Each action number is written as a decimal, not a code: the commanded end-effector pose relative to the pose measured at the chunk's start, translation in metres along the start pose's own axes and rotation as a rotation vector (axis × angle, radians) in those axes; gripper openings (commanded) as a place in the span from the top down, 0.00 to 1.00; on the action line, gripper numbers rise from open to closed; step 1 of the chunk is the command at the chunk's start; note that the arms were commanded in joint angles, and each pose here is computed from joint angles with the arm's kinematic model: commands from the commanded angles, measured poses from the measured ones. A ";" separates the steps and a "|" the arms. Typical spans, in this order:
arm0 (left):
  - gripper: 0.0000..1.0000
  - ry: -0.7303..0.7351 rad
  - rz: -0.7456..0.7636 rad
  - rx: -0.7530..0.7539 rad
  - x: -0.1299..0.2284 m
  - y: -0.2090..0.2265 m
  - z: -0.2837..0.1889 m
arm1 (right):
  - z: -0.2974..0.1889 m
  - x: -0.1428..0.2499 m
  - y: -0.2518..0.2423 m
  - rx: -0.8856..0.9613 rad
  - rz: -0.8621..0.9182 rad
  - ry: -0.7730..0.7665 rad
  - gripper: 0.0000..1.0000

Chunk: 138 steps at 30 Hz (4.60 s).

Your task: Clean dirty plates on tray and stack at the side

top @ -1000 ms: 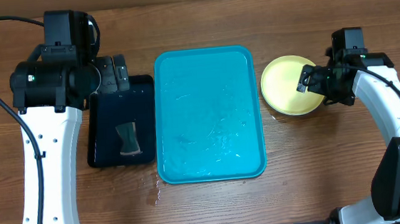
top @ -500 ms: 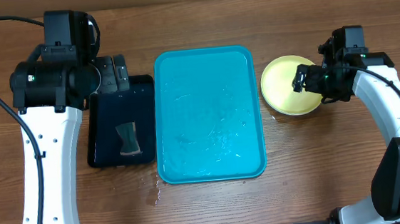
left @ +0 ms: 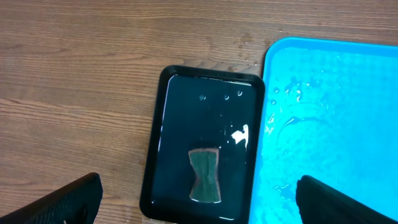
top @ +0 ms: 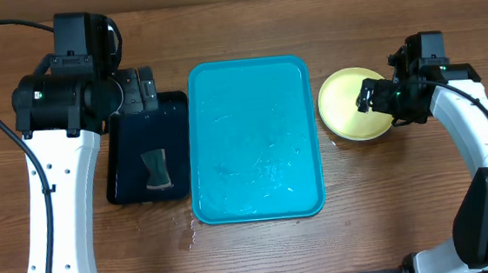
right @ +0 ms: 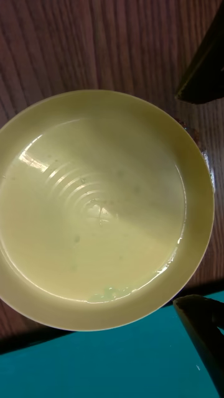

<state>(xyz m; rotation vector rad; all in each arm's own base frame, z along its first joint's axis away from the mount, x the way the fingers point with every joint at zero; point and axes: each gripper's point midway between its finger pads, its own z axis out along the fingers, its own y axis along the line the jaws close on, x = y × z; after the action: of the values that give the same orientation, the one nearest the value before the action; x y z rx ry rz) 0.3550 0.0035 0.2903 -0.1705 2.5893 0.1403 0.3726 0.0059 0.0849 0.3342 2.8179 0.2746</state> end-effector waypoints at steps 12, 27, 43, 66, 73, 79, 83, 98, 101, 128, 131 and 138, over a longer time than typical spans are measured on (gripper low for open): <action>0.00 -0.018 -0.007 0.019 -0.002 -0.007 -0.005 | -0.012 -0.012 0.007 -0.016 -0.021 -0.047 0.00; 0.00 -0.018 0.001 0.024 -0.002 -0.010 -0.006 | -0.206 -0.018 0.042 -0.122 -0.118 -0.583 0.00; 0.00 -0.018 0.001 0.024 -0.002 -0.010 -0.006 | -0.395 0.096 0.035 -0.156 -0.168 -1.206 0.00; 0.00 -0.018 0.001 0.024 -0.002 -0.010 -0.006 | -0.377 0.162 0.028 -0.294 -0.242 -1.494 0.00; 0.00 -0.018 0.001 0.024 -0.002 -0.010 -0.006 | -0.397 0.142 0.050 -0.406 -0.340 -1.731 0.00; 0.00 -0.018 0.001 0.024 -0.002 -0.010 -0.006 | -0.389 0.140 0.060 -0.485 -0.445 -1.936 0.00; 0.00 -0.018 0.001 0.024 -0.002 -0.010 -0.006 | -0.354 0.131 0.057 -0.466 -0.464 -1.933 0.00; 0.00 -0.018 0.001 0.024 -0.002 -0.010 -0.006 | -0.201 0.095 0.032 -0.377 -0.349 -1.527 0.00; 0.00 -0.018 0.001 0.024 -0.002 -0.010 -0.006 | -0.169 0.095 0.026 -0.356 -0.320 -1.398 0.00; 0.00 -0.018 0.001 0.024 -0.002 -0.010 -0.006 | -0.121 0.104 0.017 -0.248 -0.392 -1.217 0.00; 0.00 -0.018 0.001 0.024 -0.002 -0.010 -0.006 | -0.121 0.104 0.017 -0.248 -0.392 -1.217 0.00; 0.00 -0.018 0.001 0.024 -0.002 -0.010 -0.006 | -0.121 0.104 0.017 -0.248 -0.392 -1.217 0.00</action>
<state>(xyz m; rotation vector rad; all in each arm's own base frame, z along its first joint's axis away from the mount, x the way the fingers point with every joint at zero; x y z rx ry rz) 0.3550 -0.0047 0.2902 -0.1416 2.5909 0.1281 0.2425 0.0310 0.1768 -0.1071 1.5768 0.2233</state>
